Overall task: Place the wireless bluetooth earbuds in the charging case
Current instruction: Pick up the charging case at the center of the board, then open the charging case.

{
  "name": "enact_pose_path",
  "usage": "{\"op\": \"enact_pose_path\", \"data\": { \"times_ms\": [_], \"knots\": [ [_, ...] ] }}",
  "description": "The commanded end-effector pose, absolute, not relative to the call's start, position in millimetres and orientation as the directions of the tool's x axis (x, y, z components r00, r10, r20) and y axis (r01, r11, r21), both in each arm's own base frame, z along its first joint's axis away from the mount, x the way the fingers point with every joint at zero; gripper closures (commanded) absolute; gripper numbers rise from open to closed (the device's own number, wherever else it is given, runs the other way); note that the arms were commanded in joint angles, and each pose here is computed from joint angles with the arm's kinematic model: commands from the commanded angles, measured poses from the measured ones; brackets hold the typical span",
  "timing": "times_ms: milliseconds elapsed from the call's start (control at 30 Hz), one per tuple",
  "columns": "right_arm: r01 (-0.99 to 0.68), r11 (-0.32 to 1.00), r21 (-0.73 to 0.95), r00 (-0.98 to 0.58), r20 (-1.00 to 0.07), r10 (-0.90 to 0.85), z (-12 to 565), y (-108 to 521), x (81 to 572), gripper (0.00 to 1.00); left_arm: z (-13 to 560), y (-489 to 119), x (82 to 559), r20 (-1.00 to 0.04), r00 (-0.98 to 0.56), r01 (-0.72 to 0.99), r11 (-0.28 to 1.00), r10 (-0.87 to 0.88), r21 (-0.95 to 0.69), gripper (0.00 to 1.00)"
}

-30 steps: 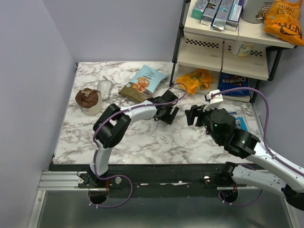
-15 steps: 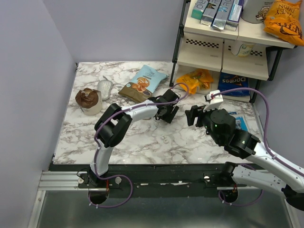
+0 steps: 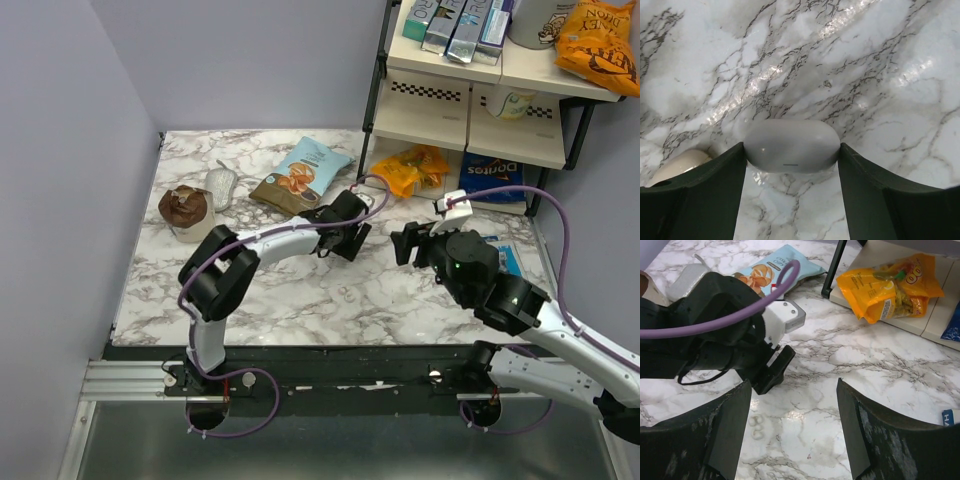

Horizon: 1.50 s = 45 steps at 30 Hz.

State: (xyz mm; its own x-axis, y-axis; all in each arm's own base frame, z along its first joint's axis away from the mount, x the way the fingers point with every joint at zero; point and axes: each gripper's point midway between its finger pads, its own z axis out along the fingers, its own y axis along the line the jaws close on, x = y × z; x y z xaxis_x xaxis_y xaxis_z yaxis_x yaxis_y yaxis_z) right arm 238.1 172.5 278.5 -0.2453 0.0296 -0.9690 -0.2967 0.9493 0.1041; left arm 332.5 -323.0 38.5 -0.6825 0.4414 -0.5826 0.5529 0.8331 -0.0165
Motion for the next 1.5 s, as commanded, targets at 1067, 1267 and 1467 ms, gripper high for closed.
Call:
{"op": "enact_pose_path", "data": {
  "times_ms": [1067,1267,1467],
  "knots": [
    [-0.797,0.558,0.23,-0.356,-0.926,-0.126,352.4,304.7,195.2,0.09,314.4,-272.6,193.9,-0.889,0.352,0.845,0.509,-0.293,0.167,1.0],
    [-0.812,0.532,0.24,-0.365,-0.92,-0.142,351.3,316.7,196.6,0.09,313.7,-273.8,195.9,-0.896,0.362,0.837,0.513,-0.257,0.191,1.0],
    [-0.783,0.581,0.223,-0.413,-0.884,-0.217,324.3,321.2,209.0,0.09,318.2,-275.2,194.9,-0.893,0.374,0.835,0.509,-0.249,0.208,1.0]
  ]
}}
